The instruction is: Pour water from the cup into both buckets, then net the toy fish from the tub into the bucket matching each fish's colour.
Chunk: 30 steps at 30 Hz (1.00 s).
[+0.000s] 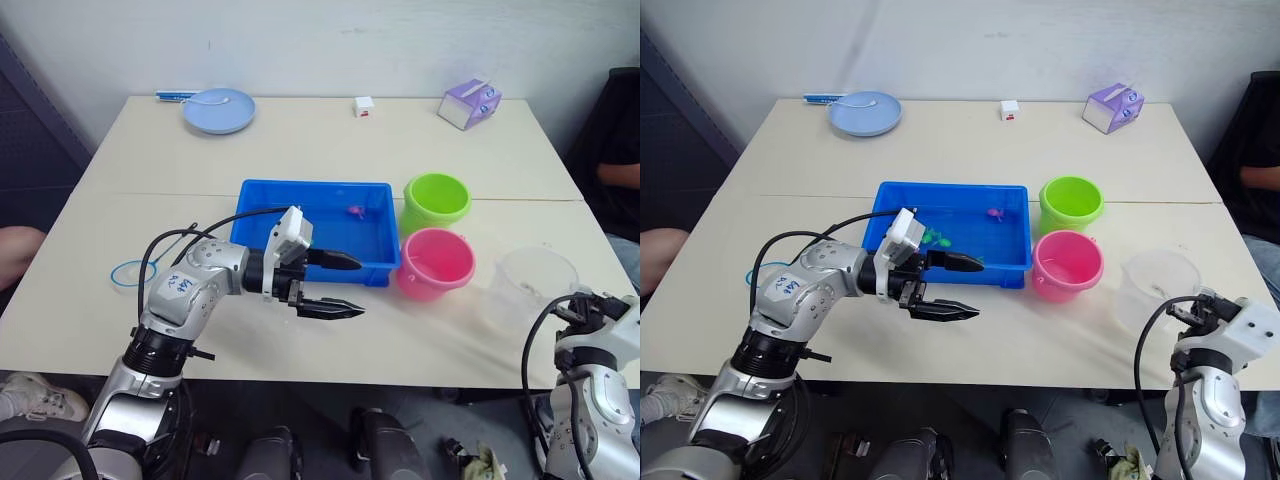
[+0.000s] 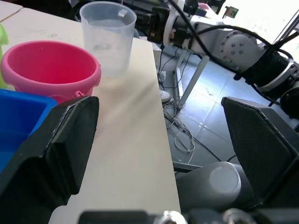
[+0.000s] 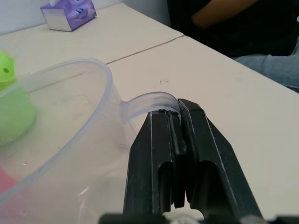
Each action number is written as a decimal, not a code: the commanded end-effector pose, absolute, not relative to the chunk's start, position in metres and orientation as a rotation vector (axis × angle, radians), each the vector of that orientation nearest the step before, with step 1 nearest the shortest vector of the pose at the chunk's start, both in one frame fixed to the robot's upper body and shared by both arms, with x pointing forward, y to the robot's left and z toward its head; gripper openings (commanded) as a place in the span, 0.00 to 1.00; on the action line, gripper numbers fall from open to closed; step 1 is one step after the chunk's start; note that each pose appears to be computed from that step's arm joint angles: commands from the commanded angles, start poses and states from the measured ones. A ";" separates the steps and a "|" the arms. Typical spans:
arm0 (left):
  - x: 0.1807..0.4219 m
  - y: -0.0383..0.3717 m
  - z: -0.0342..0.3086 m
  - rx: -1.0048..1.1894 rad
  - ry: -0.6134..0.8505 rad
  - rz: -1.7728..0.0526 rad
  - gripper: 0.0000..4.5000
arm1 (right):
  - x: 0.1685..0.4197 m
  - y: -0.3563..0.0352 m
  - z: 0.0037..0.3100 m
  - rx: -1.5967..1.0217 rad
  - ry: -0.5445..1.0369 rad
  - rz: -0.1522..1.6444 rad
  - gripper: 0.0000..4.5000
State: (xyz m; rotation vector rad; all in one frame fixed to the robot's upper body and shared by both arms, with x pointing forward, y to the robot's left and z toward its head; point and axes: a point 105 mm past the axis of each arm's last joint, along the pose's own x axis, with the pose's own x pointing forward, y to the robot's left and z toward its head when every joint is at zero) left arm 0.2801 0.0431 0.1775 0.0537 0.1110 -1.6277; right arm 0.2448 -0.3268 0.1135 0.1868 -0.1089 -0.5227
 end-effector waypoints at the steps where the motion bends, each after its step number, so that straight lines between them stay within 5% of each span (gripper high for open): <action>1: 0.278 0.040 0.188 0.064 0.067 -1.653 1.00 | 0.238 -0.333 0.113 0.168 -0.139 -0.556 0.15; 4: 0.275 0.037 0.192 0.044 0.057 -1.678 1.00 | 0.231 -0.334 0.102 0.155 -0.109 -0.573 0.15; 12: 0.273 0.027 0.196 0.027 0.038 -1.729 1.00 | 0.207 -0.324 0.108 0.044 -0.093 -0.567 0.99; 21: 0.278 0.013 0.197 0.005 0.018 -1.767 1.00 | 0.172 -0.310 0.123 -0.014 -0.064 -0.607 0.99; 30: 0.279 0.008 0.199 0.008 0.009 -1.811 1.00 | 0.165 -0.310 0.116 -0.046 -0.022 -0.616 0.99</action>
